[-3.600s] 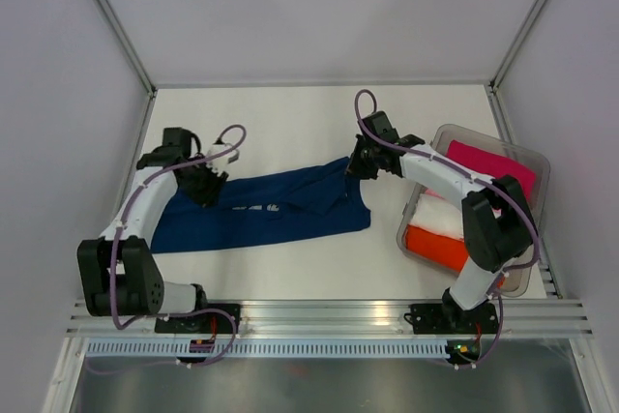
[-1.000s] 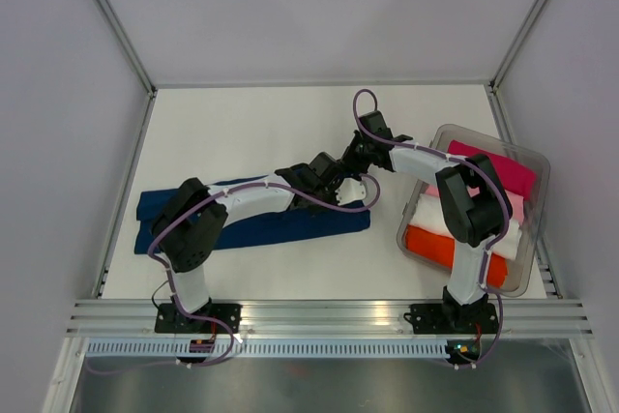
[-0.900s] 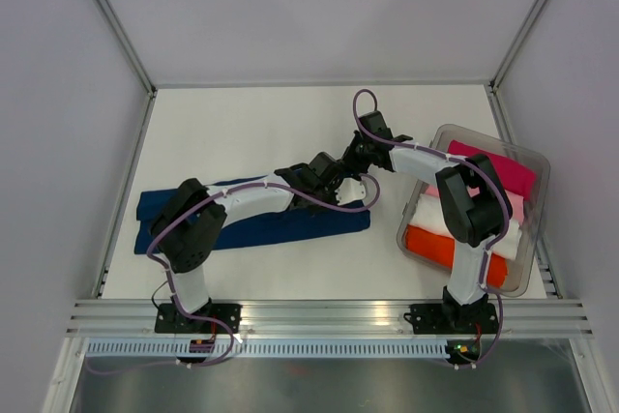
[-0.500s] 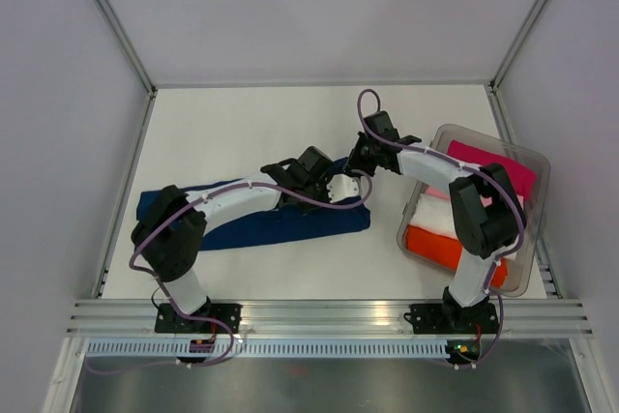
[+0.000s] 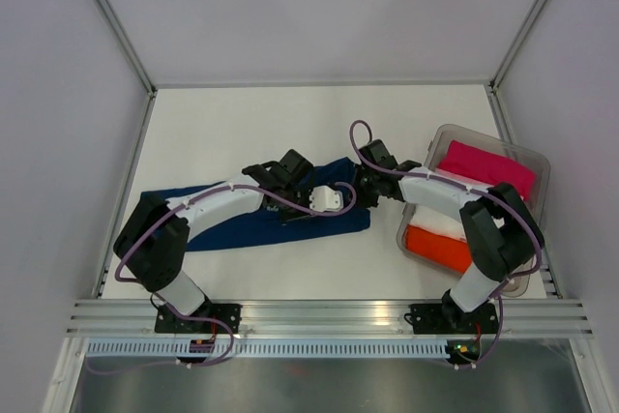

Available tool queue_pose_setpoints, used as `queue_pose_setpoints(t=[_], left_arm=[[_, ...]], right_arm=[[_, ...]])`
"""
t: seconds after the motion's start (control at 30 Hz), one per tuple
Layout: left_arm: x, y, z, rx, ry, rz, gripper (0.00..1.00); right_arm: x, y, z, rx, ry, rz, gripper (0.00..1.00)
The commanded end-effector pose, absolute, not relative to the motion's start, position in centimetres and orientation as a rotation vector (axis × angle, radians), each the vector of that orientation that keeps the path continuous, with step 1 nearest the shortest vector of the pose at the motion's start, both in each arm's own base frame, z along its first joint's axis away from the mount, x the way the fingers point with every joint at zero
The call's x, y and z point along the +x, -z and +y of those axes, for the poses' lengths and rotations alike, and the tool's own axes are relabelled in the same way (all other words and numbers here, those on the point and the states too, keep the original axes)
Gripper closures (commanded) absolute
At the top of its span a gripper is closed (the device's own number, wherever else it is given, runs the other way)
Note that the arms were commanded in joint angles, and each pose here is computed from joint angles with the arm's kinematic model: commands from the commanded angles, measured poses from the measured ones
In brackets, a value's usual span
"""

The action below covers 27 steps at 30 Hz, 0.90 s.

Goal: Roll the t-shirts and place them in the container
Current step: Fold the tshirt

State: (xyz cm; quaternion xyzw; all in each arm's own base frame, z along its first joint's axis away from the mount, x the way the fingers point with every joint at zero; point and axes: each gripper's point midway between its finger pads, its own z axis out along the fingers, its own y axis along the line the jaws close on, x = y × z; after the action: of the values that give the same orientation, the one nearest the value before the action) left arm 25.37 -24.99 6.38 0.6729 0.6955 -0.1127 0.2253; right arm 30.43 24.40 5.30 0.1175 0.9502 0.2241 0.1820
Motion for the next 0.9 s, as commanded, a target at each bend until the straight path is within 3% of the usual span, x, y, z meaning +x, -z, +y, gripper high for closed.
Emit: queue_pose_setpoints(t=[0.0, 0.33, 0.6, 0.7, 0.87], left_arm=[[23.9, -7.1, -24.5, 1.944, 0.394, 1.828, 0.98], [23.5, -6.5, -24.0, 1.954, 0.463, 1.862, 0.98], [25.9, -6.5, -26.1, 1.905, 0.431, 1.835, 0.52], [25.0, -6.8, -26.6, 1.94, 0.47, 1.779, 0.44], [24.7, -6.0, -27.2, 1.926, 0.502, 1.752, 0.43]], right_arm=[[28.8, -6.2, 24.3, 0.324, -0.64, 2.665, 1.0], [27.4, -5.4, 24.2, 0.325, -0.621, 2.675, 1.0], [28.3, -5.4, 24.9, 0.319, -0.637, 2.663, 1.0], [28.2, -5.0, 24.8, 0.325, -0.63, 2.671, 1.0], [28.3, -4.8, 25.0, 0.338, -0.652, 2.671, 1.0]])
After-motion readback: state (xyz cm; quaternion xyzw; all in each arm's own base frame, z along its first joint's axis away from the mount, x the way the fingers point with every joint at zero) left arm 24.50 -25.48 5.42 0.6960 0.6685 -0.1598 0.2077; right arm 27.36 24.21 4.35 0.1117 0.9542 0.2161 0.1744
